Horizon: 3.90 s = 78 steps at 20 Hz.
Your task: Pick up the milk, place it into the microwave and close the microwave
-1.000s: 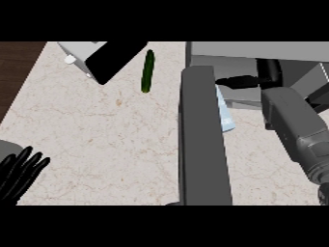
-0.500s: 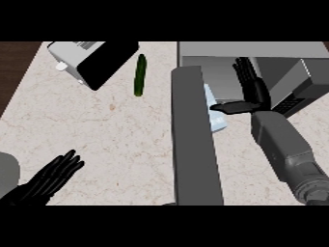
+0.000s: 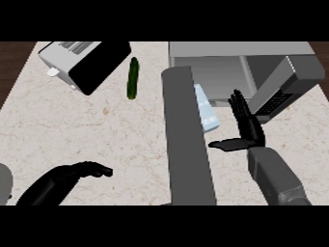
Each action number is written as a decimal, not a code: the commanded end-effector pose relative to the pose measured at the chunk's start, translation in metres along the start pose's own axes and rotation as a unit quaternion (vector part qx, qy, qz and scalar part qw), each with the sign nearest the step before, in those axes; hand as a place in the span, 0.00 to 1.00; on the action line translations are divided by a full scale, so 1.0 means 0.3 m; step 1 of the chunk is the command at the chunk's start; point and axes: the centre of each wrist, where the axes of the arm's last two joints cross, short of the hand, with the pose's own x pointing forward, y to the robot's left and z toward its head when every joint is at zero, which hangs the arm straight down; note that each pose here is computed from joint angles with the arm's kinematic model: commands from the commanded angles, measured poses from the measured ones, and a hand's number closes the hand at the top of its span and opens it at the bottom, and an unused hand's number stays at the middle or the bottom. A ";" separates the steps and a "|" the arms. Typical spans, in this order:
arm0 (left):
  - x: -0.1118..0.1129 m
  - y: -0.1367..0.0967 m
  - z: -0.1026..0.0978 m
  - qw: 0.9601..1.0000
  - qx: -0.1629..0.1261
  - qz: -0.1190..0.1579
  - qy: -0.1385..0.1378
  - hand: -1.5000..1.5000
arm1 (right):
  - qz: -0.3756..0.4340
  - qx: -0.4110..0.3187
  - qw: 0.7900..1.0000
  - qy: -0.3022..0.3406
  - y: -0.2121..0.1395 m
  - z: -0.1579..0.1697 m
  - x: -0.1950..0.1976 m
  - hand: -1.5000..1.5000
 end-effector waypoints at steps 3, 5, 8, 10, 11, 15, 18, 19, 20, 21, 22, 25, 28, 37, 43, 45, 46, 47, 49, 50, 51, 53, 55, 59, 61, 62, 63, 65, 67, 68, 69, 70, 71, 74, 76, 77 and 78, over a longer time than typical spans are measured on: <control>-0.038 -0.014 -0.061 1.000 -0.006 -0.022 0.006 1.00 | 0.017 -0.008 0.999 0.028 -0.060 0.252 -0.101 0.00; -0.068 -0.059 -0.152 0.999 -0.014 -0.043 0.026 1.00 | 0.018 -0.021 0.999 0.018 -0.094 0.207 -0.060 0.00; -0.079 -0.066 -0.174 0.997 -0.026 -0.059 0.032 1.00 | 0.026 -0.044 0.999 0.009 -0.212 0.332 -0.050 0.00; -0.084 -0.048 -0.223 0.996 -0.051 -0.064 0.044 1.00 | 0.022 -0.047 0.999 0.003 -0.186 0.370 -0.059 0.00; -0.107 -0.080 -0.251 0.994 -0.056 -0.081 0.043 1.00 | 0.019 -0.053 0.998 0.010 -0.209 0.453 -0.071 0.00; -0.137 -0.094 -0.301 0.991 -0.080 -0.101 0.041 1.00 | 0.034 -0.066 0.997 0.000 -0.311 0.632 -0.016 0.00; -0.186 -0.135 -0.370 0.991 -0.081 -0.097 0.039 1.00 | 0.031 -0.059 0.998 -0.016 -0.373 0.656 0.066 0.00; -0.224 -0.152 -0.316 0.991 -0.086 -0.102 0.021 1.00 | 0.023 -0.059 0.998 -0.017 -0.369 0.674 0.083 0.00; -0.213 -0.156 -0.347 0.989 -0.090 -0.111 0.025 1.00 | 0.013 -0.053 0.998 -0.017 -0.352 0.719 0.091 0.00; -0.233 -0.183 -0.343 0.990 -0.092 -0.108 0.019 1.00 | 0.005 -0.054 0.998 -0.037 -0.363 0.699 0.119 0.00; -0.237 -0.215 -0.378 0.990 -0.090 -0.106 0.017 1.00 | -0.002 -0.038 0.999 -0.034 -0.393 0.754 0.138 0.00; -0.277 -0.285 -0.391 0.988 -0.115 -0.097 0.011 1.00 | 0.017 -0.038 0.997 -0.067 -0.444 0.719 0.252 0.00; -0.312 -0.374 -0.423 0.983 -0.152 -0.089 0.053 1.00 | -0.018 -0.007 0.997 -0.079 -0.375 0.686 0.250 0.00; -0.294 -0.563 -0.480 0.983 -0.141 -0.102 0.055 1.00 | -0.053 0.072 0.991 -0.097 -0.307 0.654 0.413 0.00; -0.272 -0.602 -0.525 0.986 -0.098 -0.131 0.040 1.00 | -0.044 0.112 0.987 -0.107 -0.262 0.582 0.510 0.00; -0.252 -0.604 -0.546 0.989 -0.078 -0.122 0.036 1.00 | -0.048 0.130 0.984 -0.109 -0.230 0.588 0.541 0.00; -0.230 -0.602 -0.566 0.990 -0.065 -0.123 0.030 1.00 | -0.053 0.138 0.983 -0.111 -0.242 0.577 0.551 0.00; -0.218 -0.595 -0.594 0.988 -0.063 -0.141 0.024 1.00 | -0.054 0.141 0.982 -0.112 -0.234 0.554 0.553 0.00; -0.201 -0.586 -0.621 0.988 -0.040 -0.145 0.024 1.00 | -0.045 0.153 0.981 -0.112 -0.222 0.547 0.588 0.00; -0.201 -0.588 -0.615 0.991 -0.026 -0.128 0.023 1.00 | -0.053 0.166 0.978 -0.110 -0.201 0.536 0.600 0.00; -0.195 -0.581 -0.630 0.991 -0.012 -0.137 0.004 1.00 | -0.050 0.156 0.980 -0.114 -0.197 0.527 0.605 0.00; -0.182 -0.564 -0.653 0.992 0.017 -0.124 0.008 1.00 | -0.045 0.167 0.978 -0.116 -0.192 0.522 0.631 0.00; -0.149 -0.548 -0.699 0.991 0.028 -0.129 -0.004 1.00 | -0.059 0.171 0.977 -0.115 -0.189 0.516 0.636 0.00; -0.135 -0.520 -0.747 0.988 0.067 -0.141 -0.006 1.00 | -0.055 0.166 0.978 -0.109 -0.178 0.523 0.657 0.00; -0.111 -0.511 -0.775 0.987 0.081 -0.138 -0.014 1.00 | -0.063 0.170 0.977 -0.111 -0.181 0.522 0.670 0.00; -0.101 -0.490 -0.803 0.984 0.092 -0.152 -0.015 1.00 | -0.052 0.173 0.977 -0.113 -0.178 0.514 0.690 0.00; -0.103 -0.489 -0.802 0.985 0.102 -0.141 -0.011 1.00 | -0.061 0.174 0.977 -0.111 -0.170 0.518 0.685 0.00; -0.068 -0.463 -0.848 0.984 0.109 -0.137 -0.020 1.00 | -0.050 0.166 0.980 -0.102 -0.184 0.518 0.702 0.00; -0.078 -0.442 -0.859 0.983 0.117 -0.139 -0.016 1.00 | -0.062 0.169 0.978 -0.109 -0.162 0.517 0.706 0.00; -0.077 -0.432 -0.866 0.985 0.119 -0.128 -0.009 1.00 | -0.059 0.162 0.979 -0.113 -0.172 0.511 0.713 0.00; -0.056 -0.429 -0.884 0.984 0.121 -0.129 -0.018 1.00 | -0.058 0.174 0.977 -0.105 -0.174 0.509 0.709 0.00; -0.062 -0.420 -0.887 0.983 0.129 -0.127 -0.009 1.00 | -0.054 0.172 0.978 -0.104 -0.163 0.516 0.725 0.00; -0.041 -0.413 -0.908 0.983 0.131 -0.125 -0.017 1.00 | -0.054 0.172 0.978 -0.109 -0.168 0.497 0.728 0.00; -0.056 -0.392 -0.909 0.984 0.140 -0.113 -0.013 1.00 | -0.055 0.174 0.978 -0.105 -0.166 0.504 0.736 0.00; -0.057 -0.372 -0.916 0.984 0.150 -0.095 -0.011 1.00 | -0.052 0.171 0.978 -0.110 -0.182 0.501 0.752 0.00; -0.043 -0.373 -0.928 0.984 0.149 -0.094 -0.009 1.00 | -0.049 0.176 0.977 -0.111 -0.168 0.490 0.761 0.00; -0.077 -0.370 -0.906 0.983 0.155 -0.103 -0.011 1.00 | -0.055 0.163 0.979 -0.108 -0.185 0.502 0.744 0.00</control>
